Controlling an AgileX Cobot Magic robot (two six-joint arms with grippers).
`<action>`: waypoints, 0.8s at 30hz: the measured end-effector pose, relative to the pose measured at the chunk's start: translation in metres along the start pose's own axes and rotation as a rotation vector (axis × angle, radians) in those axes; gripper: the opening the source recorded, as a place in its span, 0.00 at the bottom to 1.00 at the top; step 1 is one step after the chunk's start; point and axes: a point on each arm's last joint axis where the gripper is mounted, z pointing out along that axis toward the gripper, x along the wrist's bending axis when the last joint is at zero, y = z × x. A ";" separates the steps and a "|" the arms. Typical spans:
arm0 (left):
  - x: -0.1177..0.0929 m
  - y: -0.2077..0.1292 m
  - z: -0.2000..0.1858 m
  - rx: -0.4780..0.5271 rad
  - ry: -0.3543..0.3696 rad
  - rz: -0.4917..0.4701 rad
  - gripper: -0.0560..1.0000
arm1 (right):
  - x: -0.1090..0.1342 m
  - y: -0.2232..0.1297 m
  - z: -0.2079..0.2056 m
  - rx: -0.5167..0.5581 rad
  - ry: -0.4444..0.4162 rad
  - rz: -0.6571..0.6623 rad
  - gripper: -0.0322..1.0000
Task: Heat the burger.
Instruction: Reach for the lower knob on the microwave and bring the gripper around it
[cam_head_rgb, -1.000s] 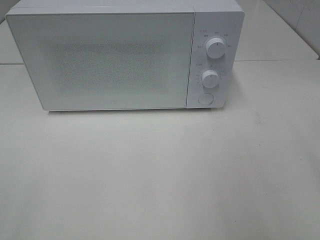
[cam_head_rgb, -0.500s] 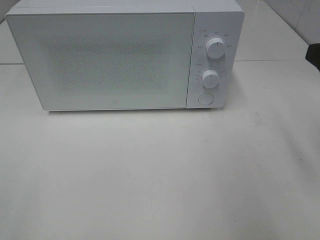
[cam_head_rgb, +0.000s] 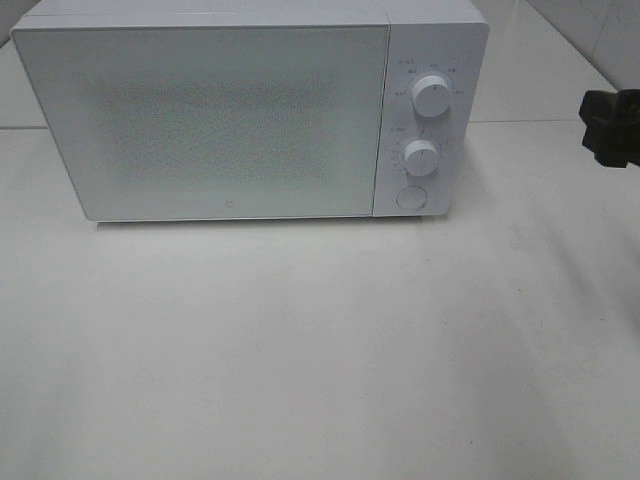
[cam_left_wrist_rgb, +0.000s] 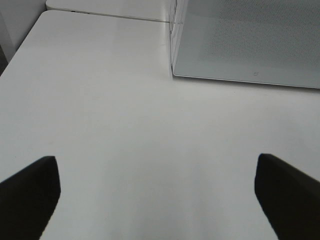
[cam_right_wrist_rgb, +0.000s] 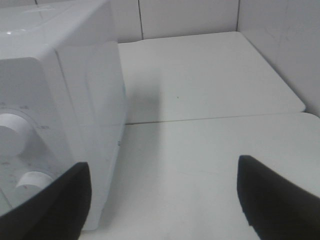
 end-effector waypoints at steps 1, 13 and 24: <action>0.000 0.000 0.000 0.000 0.000 0.000 0.98 | 0.000 0.000 0.000 0.000 0.000 0.000 0.77; 0.000 0.000 0.000 0.000 0.000 0.000 0.98 | -0.013 -0.029 0.003 -0.001 -0.127 0.009 0.77; 0.000 0.000 0.000 0.000 0.000 0.000 0.98 | 0.003 -0.038 -0.009 -0.049 -0.117 0.002 0.77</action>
